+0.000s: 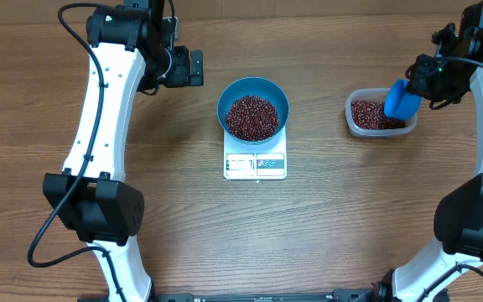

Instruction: Scoop item into bowl and weigh 150g on scale

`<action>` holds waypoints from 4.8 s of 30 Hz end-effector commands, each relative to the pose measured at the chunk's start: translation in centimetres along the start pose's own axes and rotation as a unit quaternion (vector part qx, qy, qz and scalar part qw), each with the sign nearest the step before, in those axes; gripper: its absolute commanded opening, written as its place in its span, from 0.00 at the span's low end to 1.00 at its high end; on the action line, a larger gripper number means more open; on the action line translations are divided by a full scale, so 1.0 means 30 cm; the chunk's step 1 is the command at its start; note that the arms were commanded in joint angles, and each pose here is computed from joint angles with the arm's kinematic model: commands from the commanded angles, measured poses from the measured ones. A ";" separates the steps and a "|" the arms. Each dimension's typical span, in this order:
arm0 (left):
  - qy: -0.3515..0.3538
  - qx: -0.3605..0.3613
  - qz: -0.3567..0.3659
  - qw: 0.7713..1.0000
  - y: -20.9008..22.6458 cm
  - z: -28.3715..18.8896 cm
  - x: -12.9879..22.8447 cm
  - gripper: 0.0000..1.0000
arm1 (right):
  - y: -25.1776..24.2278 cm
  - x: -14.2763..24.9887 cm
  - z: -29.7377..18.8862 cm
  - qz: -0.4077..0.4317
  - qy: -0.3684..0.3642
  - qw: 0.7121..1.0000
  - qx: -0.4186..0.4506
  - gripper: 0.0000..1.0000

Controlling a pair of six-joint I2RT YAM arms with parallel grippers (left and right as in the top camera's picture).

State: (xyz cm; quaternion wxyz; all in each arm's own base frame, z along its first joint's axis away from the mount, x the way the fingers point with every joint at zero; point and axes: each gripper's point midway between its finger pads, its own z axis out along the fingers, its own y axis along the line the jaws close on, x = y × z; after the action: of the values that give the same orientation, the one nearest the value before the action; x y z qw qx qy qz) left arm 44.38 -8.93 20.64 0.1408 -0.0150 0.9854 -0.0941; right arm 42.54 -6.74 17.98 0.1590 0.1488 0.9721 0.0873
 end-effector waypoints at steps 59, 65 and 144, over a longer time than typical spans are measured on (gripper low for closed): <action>-0.025 0.008 0.016 1.000 -0.014 -0.061 -0.020 0.99 | -0.130 -0.043 0.156 0.012 0.009 0.997 0.081 1.00; -0.025 0.008 0.016 1.000 -0.014 -0.061 -0.020 1.00 | -0.227 -0.141 0.128 0.056 -0.062 0.982 0.167 1.00; -0.338 0.023 0.043 0.940 0.019 -0.865 0.045 0.99 | -0.023 -0.238 0.314 0.010 -0.078 0.996 -0.033 1.00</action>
State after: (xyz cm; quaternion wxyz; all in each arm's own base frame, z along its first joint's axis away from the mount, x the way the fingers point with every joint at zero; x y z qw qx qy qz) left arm 35.76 -2.97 43.19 0.4445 -0.0248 0.8912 -0.0873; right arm 51.79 -8.22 10.33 0.2280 0.1630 0.9538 0.1086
